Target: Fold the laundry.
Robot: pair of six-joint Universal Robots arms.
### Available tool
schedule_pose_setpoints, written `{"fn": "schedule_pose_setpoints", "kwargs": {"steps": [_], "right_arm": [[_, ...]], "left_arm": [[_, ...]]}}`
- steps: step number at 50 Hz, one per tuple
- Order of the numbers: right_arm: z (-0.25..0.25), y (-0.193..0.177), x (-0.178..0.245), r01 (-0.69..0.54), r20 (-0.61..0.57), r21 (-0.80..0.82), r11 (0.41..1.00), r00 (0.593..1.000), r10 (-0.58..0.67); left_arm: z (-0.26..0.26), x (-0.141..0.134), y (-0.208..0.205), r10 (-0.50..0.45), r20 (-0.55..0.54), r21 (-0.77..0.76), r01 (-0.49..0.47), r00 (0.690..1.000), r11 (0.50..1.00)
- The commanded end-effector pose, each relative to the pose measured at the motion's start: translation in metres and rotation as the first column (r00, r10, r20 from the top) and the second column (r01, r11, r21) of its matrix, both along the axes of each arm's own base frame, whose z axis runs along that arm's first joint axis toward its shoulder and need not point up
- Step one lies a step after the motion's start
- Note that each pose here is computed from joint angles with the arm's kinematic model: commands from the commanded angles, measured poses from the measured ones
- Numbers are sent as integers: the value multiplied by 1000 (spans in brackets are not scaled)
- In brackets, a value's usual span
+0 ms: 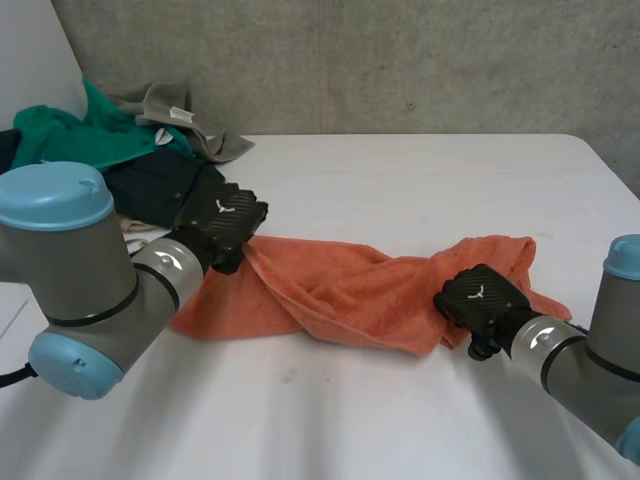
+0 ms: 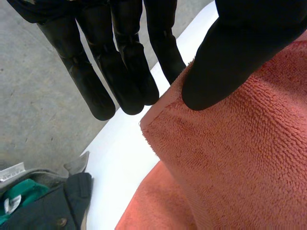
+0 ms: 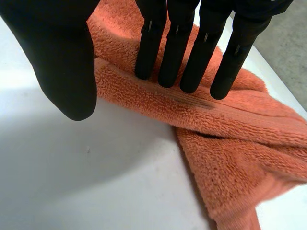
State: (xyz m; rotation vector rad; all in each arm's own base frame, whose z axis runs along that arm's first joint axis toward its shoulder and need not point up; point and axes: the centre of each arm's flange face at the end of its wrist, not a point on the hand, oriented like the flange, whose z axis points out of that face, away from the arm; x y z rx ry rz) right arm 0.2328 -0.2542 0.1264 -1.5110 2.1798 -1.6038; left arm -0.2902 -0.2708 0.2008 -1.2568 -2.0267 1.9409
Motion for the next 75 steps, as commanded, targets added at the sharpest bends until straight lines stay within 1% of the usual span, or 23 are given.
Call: {"fn": "schedule_pose_setpoints", "kwargs": {"steps": [1, 9, 14, 18, 23, 26, 32, 36, 40, 44, 45, 48, 49, 50, 52, 53, 54, 56, 60, 61, 65, 72, 75], "right_arm": [[-11, -15, 6, -11, 7, -39, 999, 1000, 11], [3, -33, 4, 42, 50, -183, 982, 998, -33], [76, -38, -8, 113, 119, -335, 935, 990, -77], [121, -36, -26, 163, 129, -349, 923, 984, -126], [163, -34, -61, 254, 77, -243, 936, 967, -242], [163, -28, -73, 267, 2, -149, 952, 963, -269], [133, -32, -76, 204, -167, -75, 976, 962, -214], [106, -56, -80, 250, -177, -41, 967, 951, -254], [99, -90, -75, 308, -107, -122, 944, 941, -321], [135, -122, -52, 348, 93, -331, 877, 937, -337], [159, -134, -46, 381, 205, -429, 819, 924, -323], [197, -147, -41, 441, 375, -554, 706, 889, -262], [221, -151, -42, 482, 472, -618, 621, 859, -198], [235, -151, -43, 504, 514, -646, 573, 842, -161], [257, -147, -45, 534, 569, -682, 500, 817, -96], [270, -142, -47, 552, 593, -696, 458, 802, -66], [274, -139, -48, 555, 596, -698, 453, 801, -64], [276, -136, -48, 553, 593, -692, 464, 802, -71], [254, -132, -46, 518, 549, -632, 576, 824, -139], [240, -130, -44, 489, 519, -595, 639, 840, -160], [204, -120, -38, 411, 451, -499, 763, 875, -177], [138, -101, -39, 359, 344, -281, 890, 903, -256], [111, -91, -40, 345, 274, -170, 923, 916, -292]], "left_arm": [[2, 3, -5, 17, -7, 5, -17, 1000, 1000], [8, 6, -4, 61, -9, -5, -61, 998, 998], [49, 19, 12, 109, -56, -33, -111, 992, 993], [76, 30, 34, 112, -70, -45, -115, 991, 992], [96, 53, 58, 147, -53, -41, -149, 988, 988], [89, 60, 67, 158, -19, 14, -158, 987, 987], [50, 66, 72, 167, 71, 149, -176, 983, 973], [16, 57, 44, 165, 114, 199, -185, 980, 962], [11, 42, 2, 172, 95, 117, -182, 981, 976], [46, 23, -54, 199, 19, -115, -195, 980, 974], [59, 19, -63, 204, -8, -174, -202, 979, 964], [125, 9, -87, 206, -153, -431, -253, 967, 866], [144, 9, -91, 196, -203, -497, -274, 959, 823], [164, 9, -96, 177, -270, -573, -306, 946, 761], [182, 10, -97, 154, -333, -634, -341, 930, 694], [200, 10, -91, 119, -383, -681, -367, 916, 634], [205, 11, -88, 111, -399, -692, -378, 910, 615], [206, 12, -80, 115, -404, -688, -385, 907, 615], [187, 19, -66, 153, -366, -642, -368, 918, 672], [166, 21, -64, 178, -336, -602, -356, 925, 715], [122, 25, -55, 212, -271, -508, -326, 939, 797], [35, 30, -29, 246, -118, -318, -271, 962, 909], [14, 33, -18, 248, -76, -263, -259, 966, 929]]}}
